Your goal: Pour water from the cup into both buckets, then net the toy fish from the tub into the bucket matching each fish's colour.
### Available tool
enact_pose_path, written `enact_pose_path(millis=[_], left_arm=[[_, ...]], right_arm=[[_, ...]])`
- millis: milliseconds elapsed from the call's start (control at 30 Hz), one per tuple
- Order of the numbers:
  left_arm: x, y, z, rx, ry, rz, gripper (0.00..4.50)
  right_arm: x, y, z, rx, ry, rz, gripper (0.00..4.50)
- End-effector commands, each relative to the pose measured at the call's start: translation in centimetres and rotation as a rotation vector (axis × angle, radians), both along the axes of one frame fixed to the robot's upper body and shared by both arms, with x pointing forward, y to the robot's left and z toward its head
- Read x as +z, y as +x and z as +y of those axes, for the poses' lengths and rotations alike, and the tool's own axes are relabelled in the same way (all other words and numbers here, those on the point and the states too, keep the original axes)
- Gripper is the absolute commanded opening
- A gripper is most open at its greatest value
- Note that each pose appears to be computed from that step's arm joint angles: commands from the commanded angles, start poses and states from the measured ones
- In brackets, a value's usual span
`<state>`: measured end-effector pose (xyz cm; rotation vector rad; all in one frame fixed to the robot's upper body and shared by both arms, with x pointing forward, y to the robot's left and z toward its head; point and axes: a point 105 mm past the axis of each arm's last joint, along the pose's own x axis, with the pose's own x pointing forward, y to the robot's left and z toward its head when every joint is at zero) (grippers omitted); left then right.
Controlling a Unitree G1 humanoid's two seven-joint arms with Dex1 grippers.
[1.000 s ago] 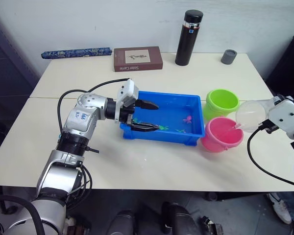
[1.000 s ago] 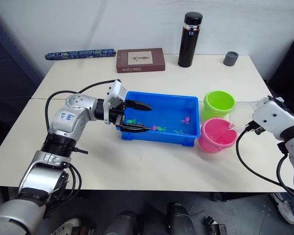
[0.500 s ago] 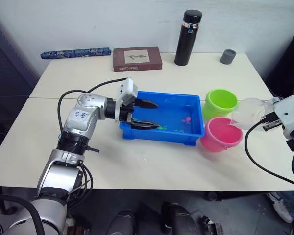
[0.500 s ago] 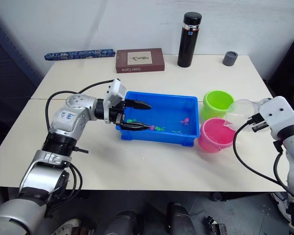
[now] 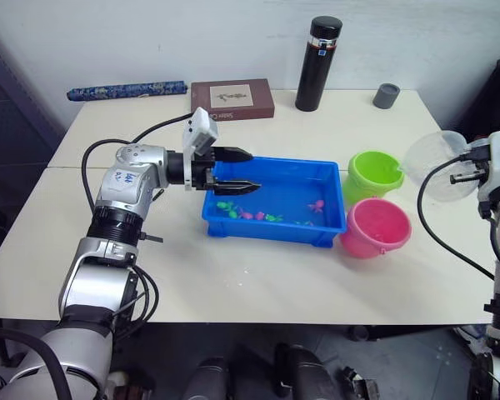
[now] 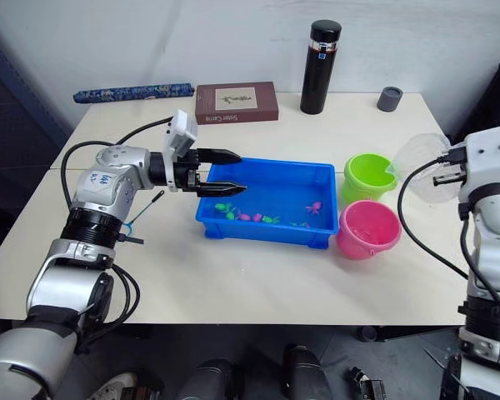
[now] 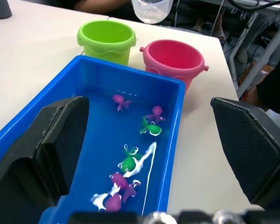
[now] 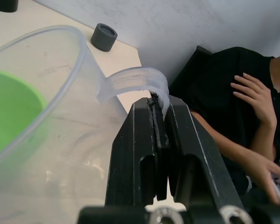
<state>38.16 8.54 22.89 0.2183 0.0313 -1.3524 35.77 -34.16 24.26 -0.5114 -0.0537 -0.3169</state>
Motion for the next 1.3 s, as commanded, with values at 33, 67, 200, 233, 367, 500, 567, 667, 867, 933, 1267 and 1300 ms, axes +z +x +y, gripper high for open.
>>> enact_pose_path(millis=[33, 67, 200, 233, 367, 500, 567, 667, 867, 933, 1267, 1300], left_arm=[[1.7, 0.9, 0.4, 0.06, 0.012, -0.079, 4.5], [1.6, 1.1, 0.4, 0.074, 0.014, -0.082, 4.5], [1.5, 1.6, 0.4, 0.105, 0.011, -0.08, 4.5], [1.3, 1.7, 0.3, 0.117, 0.014, -0.08, 4.5], [0.9, 2.0, 0.2, 0.147, 0.018, -0.085, 4.5], [0.8, 2.0, -0.2, 0.148, 0.008, -0.083, 4.5], [0.7, 1.9, -0.3, 0.145, 0.007, -0.083, 4.5], [0.7, 1.9, -0.4, 0.145, 0.005, -0.085, 4.5], [0.7, 2.1, -0.5, 0.162, -0.005, -0.088, 4.5], [0.7, 2.1, -0.5, 0.167, -0.006, -0.089, 4.5], [0.7, 2.1, -0.5, 0.181, -0.014, -0.094, 4.5], [0.7, 2.1, -0.5, 0.181, -0.015, -0.095, 4.5]], right_arm=[[2.1, 0.7, 0.0, -0.051, -0.062, -0.056, 0.03], [2.2, 1.0, 0.0, -0.067, -0.075, -0.05, 0.03], [2.8, 1.8, 0.6, -0.078, -0.13, -0.056, 0.03], [2.9, 1.9, 0.7, -0.077, -0.145, -0.055, 0.03], [3.1, 2.2, 1.3, -0.073, -0.211, -0.048, 0.03], [3.3, 2.6, 1.8, -0.075, -0.27, -0.047, 0.03], [3.4, 2.7, 2.0, -0.084, -0.304, -0.045, 0.03], [3.7, 2.8, 2.3, -0.101, -0.356, -0.047, 0.03], [4.0, 3.6, 3.2, -0.131, -0.45, -0.044, 0.03], [4.2, 3.9, 3.5, -0.139, -0.472, -0.047, 0.03], [4.4, 4.8, 5.0, -0.16, -0.656, -0.036, 0.03], [4.3, 4.9, 5.1, -0.158, -0.664, -0.033, 0.03]])
